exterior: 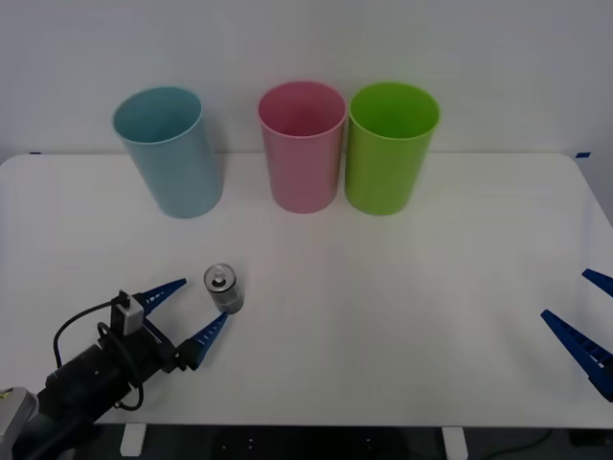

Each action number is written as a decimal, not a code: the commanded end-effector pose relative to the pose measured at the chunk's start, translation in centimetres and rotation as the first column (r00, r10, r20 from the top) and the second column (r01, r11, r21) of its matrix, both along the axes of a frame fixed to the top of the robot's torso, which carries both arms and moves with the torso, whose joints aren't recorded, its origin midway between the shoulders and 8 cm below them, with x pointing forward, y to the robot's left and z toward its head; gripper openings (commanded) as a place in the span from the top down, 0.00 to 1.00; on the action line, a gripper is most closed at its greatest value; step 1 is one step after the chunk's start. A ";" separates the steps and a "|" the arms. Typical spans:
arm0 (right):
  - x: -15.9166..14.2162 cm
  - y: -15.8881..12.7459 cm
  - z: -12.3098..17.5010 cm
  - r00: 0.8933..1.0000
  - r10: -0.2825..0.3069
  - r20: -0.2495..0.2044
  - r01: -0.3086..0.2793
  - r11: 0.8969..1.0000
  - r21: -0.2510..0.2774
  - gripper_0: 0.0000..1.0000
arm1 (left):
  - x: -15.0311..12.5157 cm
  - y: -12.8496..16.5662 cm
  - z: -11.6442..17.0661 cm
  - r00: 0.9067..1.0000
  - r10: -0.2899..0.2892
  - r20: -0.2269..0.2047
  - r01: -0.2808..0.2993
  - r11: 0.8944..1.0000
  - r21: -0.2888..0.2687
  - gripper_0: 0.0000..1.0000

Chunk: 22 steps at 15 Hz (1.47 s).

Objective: Grasp the object on the table and drop it into the matching bin: aluminum can to the light blue bin, PET bottle to the pink bin.

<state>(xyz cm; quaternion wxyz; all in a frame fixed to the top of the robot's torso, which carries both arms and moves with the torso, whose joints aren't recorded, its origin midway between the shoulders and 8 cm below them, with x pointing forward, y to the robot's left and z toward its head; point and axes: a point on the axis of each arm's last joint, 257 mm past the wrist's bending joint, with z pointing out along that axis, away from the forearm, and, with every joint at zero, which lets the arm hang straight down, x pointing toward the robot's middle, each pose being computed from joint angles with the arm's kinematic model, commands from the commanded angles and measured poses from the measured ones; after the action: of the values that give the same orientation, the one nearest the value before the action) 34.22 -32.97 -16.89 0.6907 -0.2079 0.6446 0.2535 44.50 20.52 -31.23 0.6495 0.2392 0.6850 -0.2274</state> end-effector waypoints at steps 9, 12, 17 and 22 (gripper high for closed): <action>0.0 0.0 0.0 1.000 0.000 0.000 0.000 1.000 0.000 0.00 | 2.9 -3.3 -0.5 1.000 0.008 -0.006 -0.008 1.000 0.001 0.00; 0.0 0.0 0.0 1.000 0.000 0.000 0.000 1.000 0.000 0.00 | 3.2 -3.8 -0.5 1.000 0.000 -0.005 0.000 1.000 0.002 0.00; 0.0 0.0 0.0 1.000 0.000 0.000 0.000 1.000 0.000 0.00 | 3.3 -4.7 -0.5 1.000 0.001 -0.005 -0.001 1.000 -0.010 0.00; 0.0 0.0 0.0 1.000 0.000 0.000 0.000 1.000 0.000 0.00 | 3.3 -4.8 -0.6 1.000 -0.005 0.000 0.005 1.000 -0.002 1.00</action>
<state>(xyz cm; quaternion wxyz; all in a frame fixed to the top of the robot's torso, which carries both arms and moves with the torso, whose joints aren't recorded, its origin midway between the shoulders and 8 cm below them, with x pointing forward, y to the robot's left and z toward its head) 34.23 -32.97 -16.89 0.6907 -0.2079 0.6446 0.2535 47.81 15.70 -31.77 0.6492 0.2393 0.6844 -0.2299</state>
